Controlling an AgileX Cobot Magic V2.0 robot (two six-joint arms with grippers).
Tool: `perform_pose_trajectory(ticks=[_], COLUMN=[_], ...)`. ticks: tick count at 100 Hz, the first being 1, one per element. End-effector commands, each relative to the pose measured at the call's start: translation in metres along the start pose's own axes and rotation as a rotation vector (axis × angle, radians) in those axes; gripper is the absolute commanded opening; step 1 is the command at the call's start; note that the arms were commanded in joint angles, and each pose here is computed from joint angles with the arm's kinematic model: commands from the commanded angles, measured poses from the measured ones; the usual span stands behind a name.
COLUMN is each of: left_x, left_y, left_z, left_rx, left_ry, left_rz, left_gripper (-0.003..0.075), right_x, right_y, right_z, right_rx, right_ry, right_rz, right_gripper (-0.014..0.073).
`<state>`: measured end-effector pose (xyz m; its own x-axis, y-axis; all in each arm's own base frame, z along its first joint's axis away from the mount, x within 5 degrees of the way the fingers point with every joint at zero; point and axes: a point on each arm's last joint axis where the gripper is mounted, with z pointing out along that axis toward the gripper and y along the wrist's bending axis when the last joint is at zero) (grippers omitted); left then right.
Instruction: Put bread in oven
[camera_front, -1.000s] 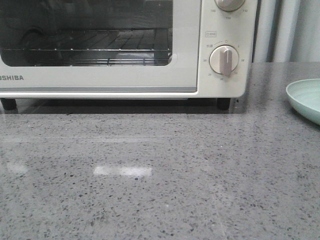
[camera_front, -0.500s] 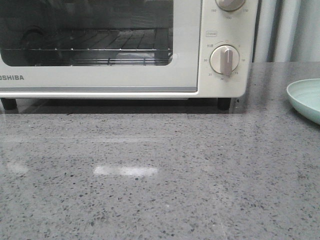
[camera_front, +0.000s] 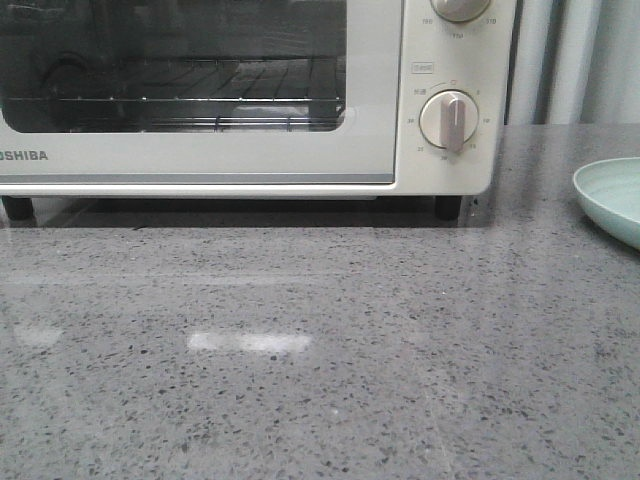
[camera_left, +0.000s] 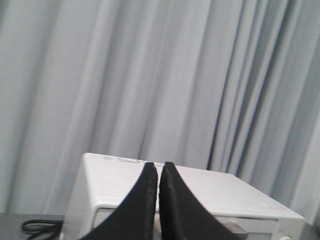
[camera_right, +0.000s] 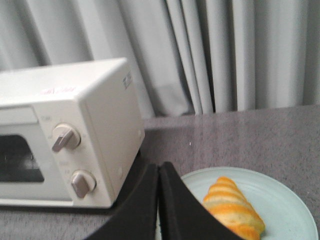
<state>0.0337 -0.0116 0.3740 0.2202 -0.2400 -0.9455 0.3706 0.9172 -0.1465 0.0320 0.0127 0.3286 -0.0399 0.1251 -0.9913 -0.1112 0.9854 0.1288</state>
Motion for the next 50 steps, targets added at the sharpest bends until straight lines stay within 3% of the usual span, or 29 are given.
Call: perform_pose_trajectory(ticks=[1,26,38,50], left_x=[-0.020,-0.026,-0.024,-0.018], left_y=[-0.007,-0.030,-0.040,-0.047], left_z=[0.016,0.068,0.091,0.110], left_rx=[0.084,0.246,0.275,0.275], left_ry=[-0.002,0.190,0.250,0.299], left_rz=[0.005,0.033,0.044,0.051], left_gripper=[-0.0021,-0.0021,-0.0021,-0.0021], right_x=[-0.027,-0.079,-0.101,-0.122], right_y=[0.004,0.010,0.013,0.016], right_z=[0.001,0.003,0.005,0.010], right_rx=[-0.005,-0.012,-0.018,-0.029], right_ry=[-0.015,-0.079,-0.082,-0.066], right_rz=[-0.060,-0.076,-0.159,-0.169], right_gripper=[-0.0029,-0.0029,-0.0029,-0.0029])
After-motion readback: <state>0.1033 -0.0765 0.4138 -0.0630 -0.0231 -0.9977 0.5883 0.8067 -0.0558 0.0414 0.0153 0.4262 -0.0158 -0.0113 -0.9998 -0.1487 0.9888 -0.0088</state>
